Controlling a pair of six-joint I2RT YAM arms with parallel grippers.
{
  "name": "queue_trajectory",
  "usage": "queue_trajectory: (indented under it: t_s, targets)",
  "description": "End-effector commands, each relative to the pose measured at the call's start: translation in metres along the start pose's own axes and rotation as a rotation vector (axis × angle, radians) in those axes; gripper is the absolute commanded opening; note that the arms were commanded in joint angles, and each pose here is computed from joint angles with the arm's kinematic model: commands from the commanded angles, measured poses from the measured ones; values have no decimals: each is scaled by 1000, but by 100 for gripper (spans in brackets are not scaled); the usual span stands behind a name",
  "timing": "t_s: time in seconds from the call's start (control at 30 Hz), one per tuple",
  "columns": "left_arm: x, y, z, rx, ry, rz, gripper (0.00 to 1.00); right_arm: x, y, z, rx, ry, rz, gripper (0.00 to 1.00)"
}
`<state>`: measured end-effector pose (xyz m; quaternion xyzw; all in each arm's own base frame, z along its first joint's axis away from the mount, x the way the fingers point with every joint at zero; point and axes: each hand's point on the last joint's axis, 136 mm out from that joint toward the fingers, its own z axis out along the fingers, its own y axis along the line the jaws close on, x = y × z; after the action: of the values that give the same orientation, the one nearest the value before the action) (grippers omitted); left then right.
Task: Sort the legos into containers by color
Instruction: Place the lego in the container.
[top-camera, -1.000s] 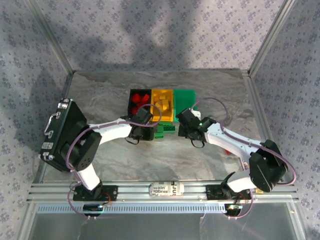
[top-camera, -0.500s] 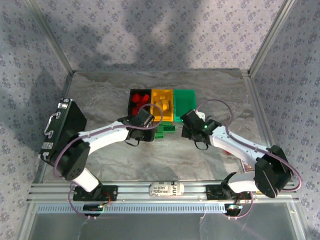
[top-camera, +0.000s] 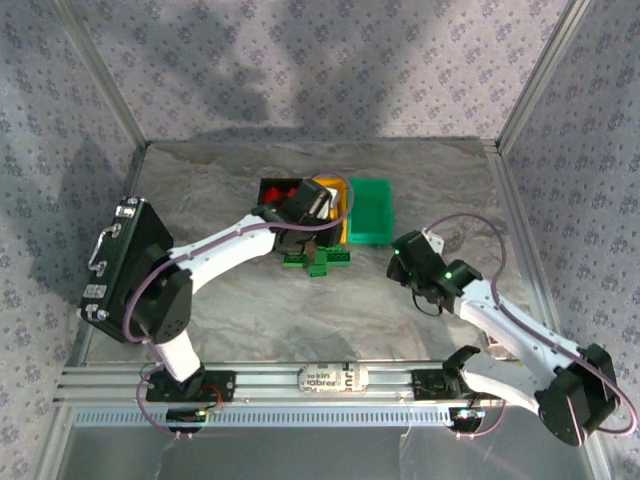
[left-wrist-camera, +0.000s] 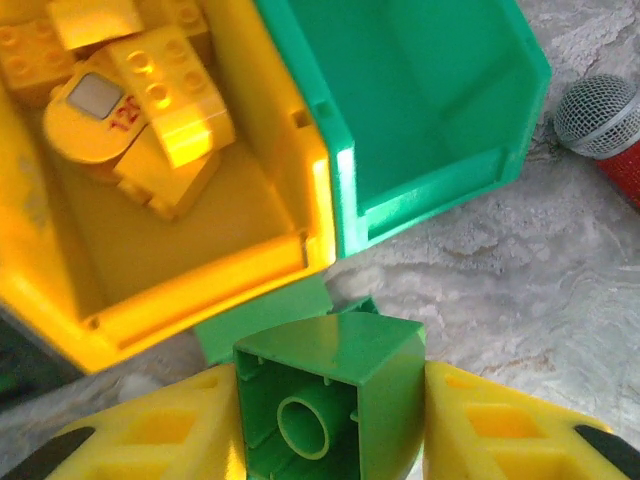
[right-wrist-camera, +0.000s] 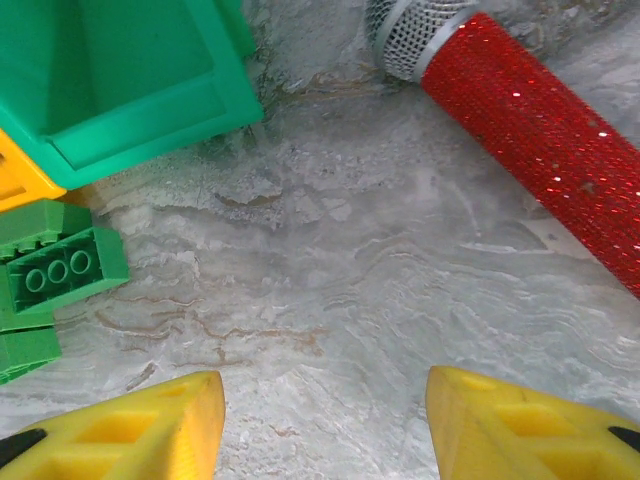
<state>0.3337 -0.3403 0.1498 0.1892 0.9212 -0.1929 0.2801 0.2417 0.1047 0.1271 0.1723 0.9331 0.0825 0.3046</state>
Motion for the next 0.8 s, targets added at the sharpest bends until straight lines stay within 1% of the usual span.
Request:
queue_trajectory:
  t_s: [0.0, 0.2, 0.47, 0.5, 0.53, 0.57, 0.6, 0.63, 0.67, 0.77]
  targets:
    - [-18, -25, 10, 50, -6, 67, 41, 5, -22, -5, 45, -8, 37, 57]
    - [-34, -40, 28, 66, 6, 93, 41, 9, -28, -10, 26, -10, 51, 57]
    - [-53, -44, 63, 26, 54, 143, 40, 11, -22, -10, -4, 0, 51, 56]
    - [-60, -45, 63, 21, 48, 147, 40, 10, -21, -11, -5, 0, 49, 56]
    - [-64, -44, 66, 12, 49, 145, 42, 10, -20, -12, -11, -1, 47, 56]
    - [-69, -44, 68, 12, 42, 144, 49, 10, -20, -13, -16, -3, 43, 56]
    - [-75, -45, 69, 13, 30, 139, 59, 11, -20, -13, -18, -6, 42, 56]
    - [-74, -42, 67, 0, 47, 136, 70, 11, -20, -13, -21, -10, 43, 56]
    - [-78, -42, 63, -11, 40, 136, 75, 12, -20, -12, -24, -10, 43, 56]
    - [-87, -38, 46, -44, 1, 132, 81, 12, -15, -11, -37, -1, 27, 56]
